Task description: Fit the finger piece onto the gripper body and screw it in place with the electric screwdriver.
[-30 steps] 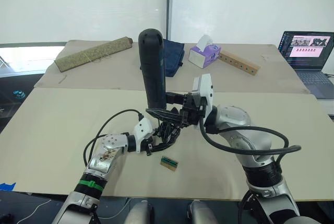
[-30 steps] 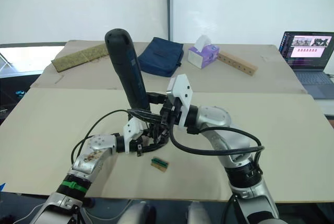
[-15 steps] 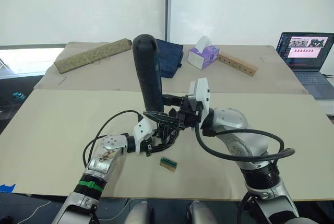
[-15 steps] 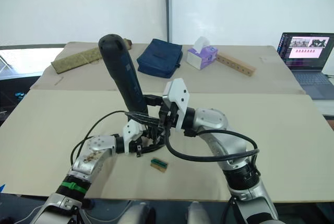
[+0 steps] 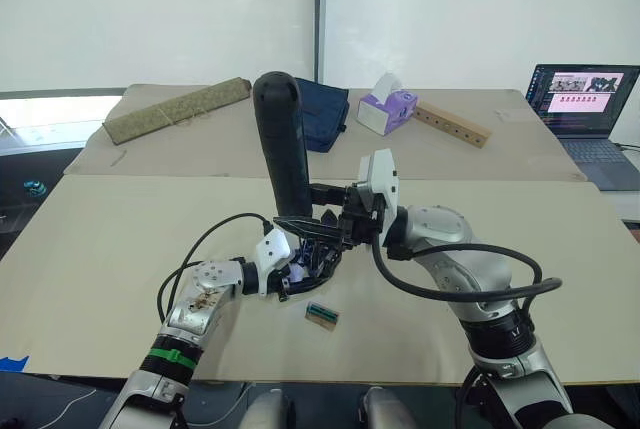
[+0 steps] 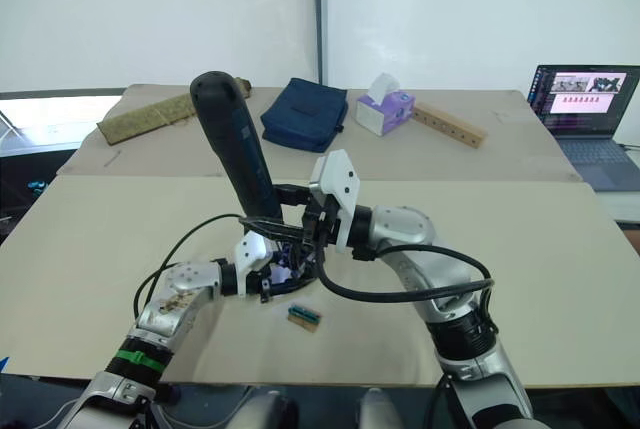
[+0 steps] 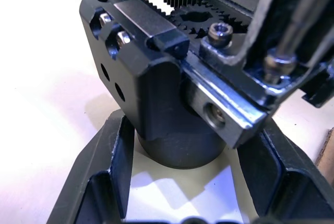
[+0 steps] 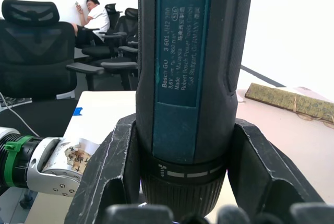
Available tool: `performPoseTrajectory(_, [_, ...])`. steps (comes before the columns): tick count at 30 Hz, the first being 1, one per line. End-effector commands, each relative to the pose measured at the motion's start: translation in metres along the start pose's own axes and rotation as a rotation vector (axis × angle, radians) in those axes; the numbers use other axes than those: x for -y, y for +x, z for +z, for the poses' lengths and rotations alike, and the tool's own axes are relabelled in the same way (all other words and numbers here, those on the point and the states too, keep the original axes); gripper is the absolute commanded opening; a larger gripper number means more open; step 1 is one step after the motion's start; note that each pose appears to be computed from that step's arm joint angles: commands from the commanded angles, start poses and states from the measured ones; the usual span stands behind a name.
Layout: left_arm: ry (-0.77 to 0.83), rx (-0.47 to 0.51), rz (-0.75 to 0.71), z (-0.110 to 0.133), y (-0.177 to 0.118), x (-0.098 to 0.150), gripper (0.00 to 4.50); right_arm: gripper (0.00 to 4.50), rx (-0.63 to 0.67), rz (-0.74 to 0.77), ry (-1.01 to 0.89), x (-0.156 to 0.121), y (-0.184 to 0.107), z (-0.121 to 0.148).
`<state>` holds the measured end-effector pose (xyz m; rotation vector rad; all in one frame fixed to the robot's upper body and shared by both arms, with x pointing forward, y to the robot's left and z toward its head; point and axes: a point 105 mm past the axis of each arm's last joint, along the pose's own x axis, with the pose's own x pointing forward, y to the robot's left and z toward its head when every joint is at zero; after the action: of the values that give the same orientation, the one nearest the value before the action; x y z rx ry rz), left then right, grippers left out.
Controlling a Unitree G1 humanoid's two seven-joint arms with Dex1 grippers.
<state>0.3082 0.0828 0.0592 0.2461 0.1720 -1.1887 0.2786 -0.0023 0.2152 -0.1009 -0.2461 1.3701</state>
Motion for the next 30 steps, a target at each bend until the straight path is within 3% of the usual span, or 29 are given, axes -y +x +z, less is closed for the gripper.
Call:
performPoseTrajectory(1, [-0.050, -0.060, -0.035, -0.019, -0.001, 0.011, 2.27, 1.90, -0.120, -0.018, 0.091, 0.002, -0.003, -0.034])
performPoseTrajectory(8, [-0.053, -0.058, -0.033, -0.019, -0.001, 0.012, 2.27, 1.90, -0.085, -0.016, 0.053, 0.006, -0.004, -0.023])
performPoseTrajectory(17, [-0.058, -0.063, -0.007, -0.021, 0.000, 0.008, 2.27, 1.90, 0.129, 0.063, -0.081, 0.005, -0.013, 0.052])
performPoseTrajectory(28, [-0.102, -0.054, 0.026, -0.024, 0.004, 0.005, 2.27, 1.90, 0.210, 0.238, -0.087, -0.020, -0.027, 0.082])
performPoseTrajectory(30, [-0.102, -0.055, 0.042, -0.025, 0.003, 0.003, 3.31, 1.90, 0.244, 0.269, -0.084, -0.026, -0.031, 0.094])
